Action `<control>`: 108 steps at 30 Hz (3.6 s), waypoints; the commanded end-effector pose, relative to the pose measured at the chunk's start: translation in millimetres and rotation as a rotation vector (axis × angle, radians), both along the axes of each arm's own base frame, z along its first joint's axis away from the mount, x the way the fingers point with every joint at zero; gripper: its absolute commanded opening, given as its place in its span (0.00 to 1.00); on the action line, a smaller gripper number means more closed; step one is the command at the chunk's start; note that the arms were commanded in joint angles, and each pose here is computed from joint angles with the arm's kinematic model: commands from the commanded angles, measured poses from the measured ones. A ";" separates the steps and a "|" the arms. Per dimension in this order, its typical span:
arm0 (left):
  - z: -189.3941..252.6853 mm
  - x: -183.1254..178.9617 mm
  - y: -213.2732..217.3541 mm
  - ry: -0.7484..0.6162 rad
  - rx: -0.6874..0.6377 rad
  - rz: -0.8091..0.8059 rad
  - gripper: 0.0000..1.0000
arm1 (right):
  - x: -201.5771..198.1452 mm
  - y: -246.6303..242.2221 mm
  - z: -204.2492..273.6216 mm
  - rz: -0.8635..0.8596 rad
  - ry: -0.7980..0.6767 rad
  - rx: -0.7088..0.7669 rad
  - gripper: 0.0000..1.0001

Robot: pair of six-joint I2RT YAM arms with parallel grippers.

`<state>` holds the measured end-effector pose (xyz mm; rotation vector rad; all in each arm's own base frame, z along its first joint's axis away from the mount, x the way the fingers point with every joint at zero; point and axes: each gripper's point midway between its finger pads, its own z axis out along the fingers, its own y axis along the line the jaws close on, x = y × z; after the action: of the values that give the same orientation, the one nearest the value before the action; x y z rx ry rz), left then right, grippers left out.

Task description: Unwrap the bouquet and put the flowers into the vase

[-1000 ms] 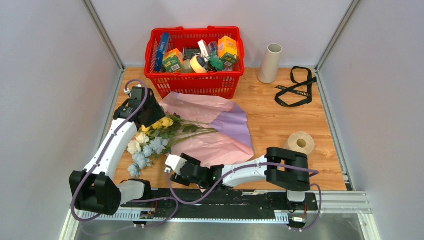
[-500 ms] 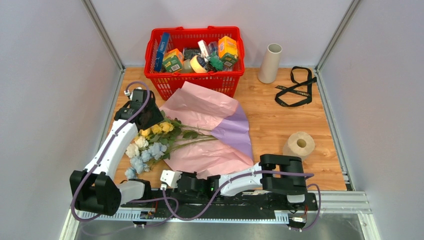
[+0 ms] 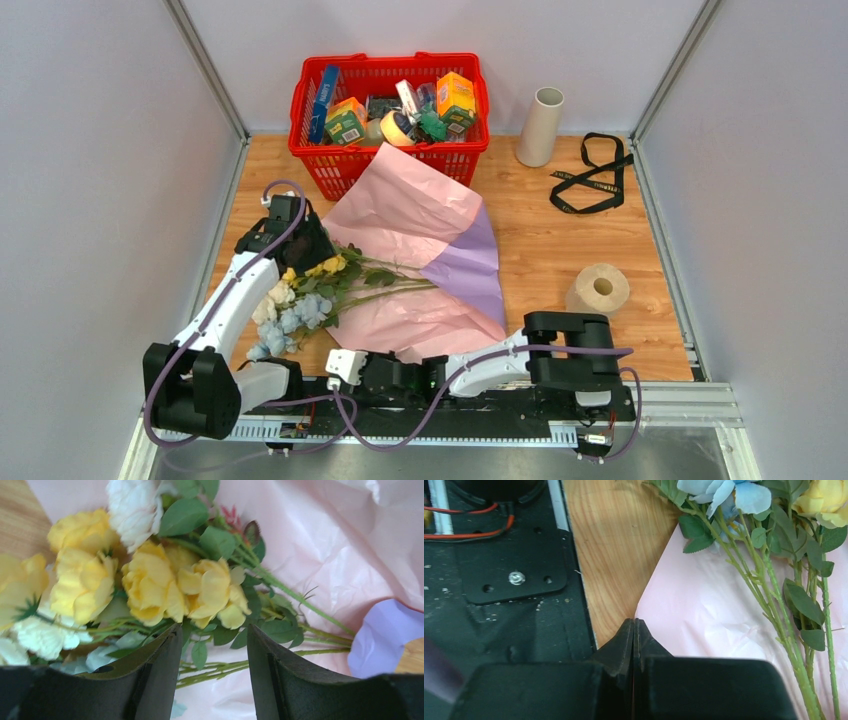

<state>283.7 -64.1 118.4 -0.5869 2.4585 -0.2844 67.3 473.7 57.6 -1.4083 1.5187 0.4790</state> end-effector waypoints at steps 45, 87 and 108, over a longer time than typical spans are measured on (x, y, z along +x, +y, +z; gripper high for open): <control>6.1 30.0 -25.3 -0.214 0.036 -0.067 0.57 | 345.2 -131.9 40.3 -1.028 0.550 0.929 0.12; 48.6 -0.3 -3.6 -0.288 0.114 -0.079 0.58 | 354.9 -131.6 118.1 -1.028 0.572 0.952 0.16; 13.5 -18.9 -23.2 -0.211 -0.019 -0.094 0.58 | 393.7 -173.1 0.6 -1.343 0.567 0.762 0.15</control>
<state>256.0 -86.6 118.7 -0.4122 2.3157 -0.3823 454.6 302.5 38.6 0.4296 2.0624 0.4903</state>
